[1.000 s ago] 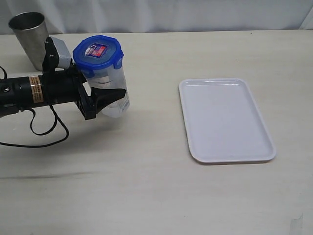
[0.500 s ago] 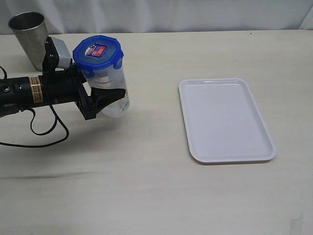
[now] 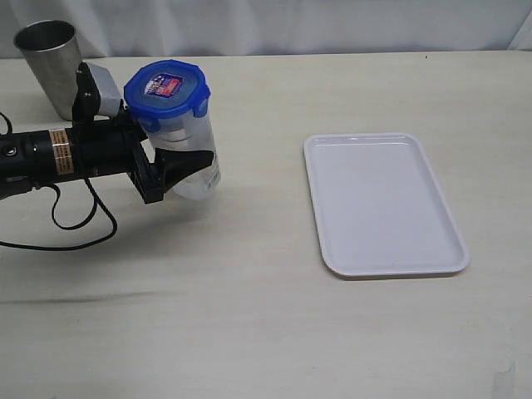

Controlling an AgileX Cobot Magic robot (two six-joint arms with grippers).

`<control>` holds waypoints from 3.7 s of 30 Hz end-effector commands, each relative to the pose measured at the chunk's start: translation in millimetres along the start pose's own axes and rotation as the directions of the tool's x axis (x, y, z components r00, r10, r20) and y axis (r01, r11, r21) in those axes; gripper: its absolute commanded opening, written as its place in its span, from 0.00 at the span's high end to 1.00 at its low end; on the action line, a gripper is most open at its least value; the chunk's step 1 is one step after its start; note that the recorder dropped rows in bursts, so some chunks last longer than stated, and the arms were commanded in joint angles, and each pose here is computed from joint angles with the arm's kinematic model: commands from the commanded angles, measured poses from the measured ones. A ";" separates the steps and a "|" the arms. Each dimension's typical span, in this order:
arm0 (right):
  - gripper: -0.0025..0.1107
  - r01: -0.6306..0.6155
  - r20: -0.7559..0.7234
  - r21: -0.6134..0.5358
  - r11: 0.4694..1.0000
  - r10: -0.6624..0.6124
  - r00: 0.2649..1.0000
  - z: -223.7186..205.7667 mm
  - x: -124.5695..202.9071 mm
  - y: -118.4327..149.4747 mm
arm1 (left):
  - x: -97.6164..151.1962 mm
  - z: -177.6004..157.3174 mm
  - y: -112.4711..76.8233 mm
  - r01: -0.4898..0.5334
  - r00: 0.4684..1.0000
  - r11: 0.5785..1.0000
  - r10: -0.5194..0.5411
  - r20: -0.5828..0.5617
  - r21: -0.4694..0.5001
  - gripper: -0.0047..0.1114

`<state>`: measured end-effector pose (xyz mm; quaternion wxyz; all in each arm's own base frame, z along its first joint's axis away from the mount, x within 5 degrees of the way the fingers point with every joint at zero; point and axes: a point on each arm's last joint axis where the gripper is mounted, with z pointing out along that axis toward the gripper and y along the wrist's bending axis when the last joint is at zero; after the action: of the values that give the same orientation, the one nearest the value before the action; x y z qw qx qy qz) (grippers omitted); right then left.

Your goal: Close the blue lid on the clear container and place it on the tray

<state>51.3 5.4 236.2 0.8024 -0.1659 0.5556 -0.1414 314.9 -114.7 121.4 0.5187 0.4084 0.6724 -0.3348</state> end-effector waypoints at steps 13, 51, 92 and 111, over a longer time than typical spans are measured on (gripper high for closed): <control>0.94 0.130 -0.008 -0.013 0.991 -0.130 0.991 -0.5 1.3 2.3 | -8.9 -0.5 0.3 -0.004 0.998 1.000 0.004 0.055 0.000 0.96; 0.94 -0.355 -0.567 -0.034 0.934 0.275 0.777 -16.6 47.8 22.0 | -7.8 -0.5 2.8 0.007 0.999 1.000 -0.006 0.043 -0.027 0.96; 0.94 -0.409 -0.559 0.006 0.913 0.342 0.755 -16.1 47.1 21.7 | -32.0 21.9 -5.4 0.020 0.980 0.999 -0.012 0.197 -0.041 0.96; 0.94 -0.409 -0.559 0.006 0.913 0.342 0.755 -16.1 47.1 21.7 | -101.6 145.9 -51.0 -0.496 0.857 0.867 0.479 -0.191 -0.046 0.96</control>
<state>53.2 4.1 181.3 0.6043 -0.0528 0.7949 0.0140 345.8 -270.0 182.9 0.5439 0.5354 0.6245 -0.1660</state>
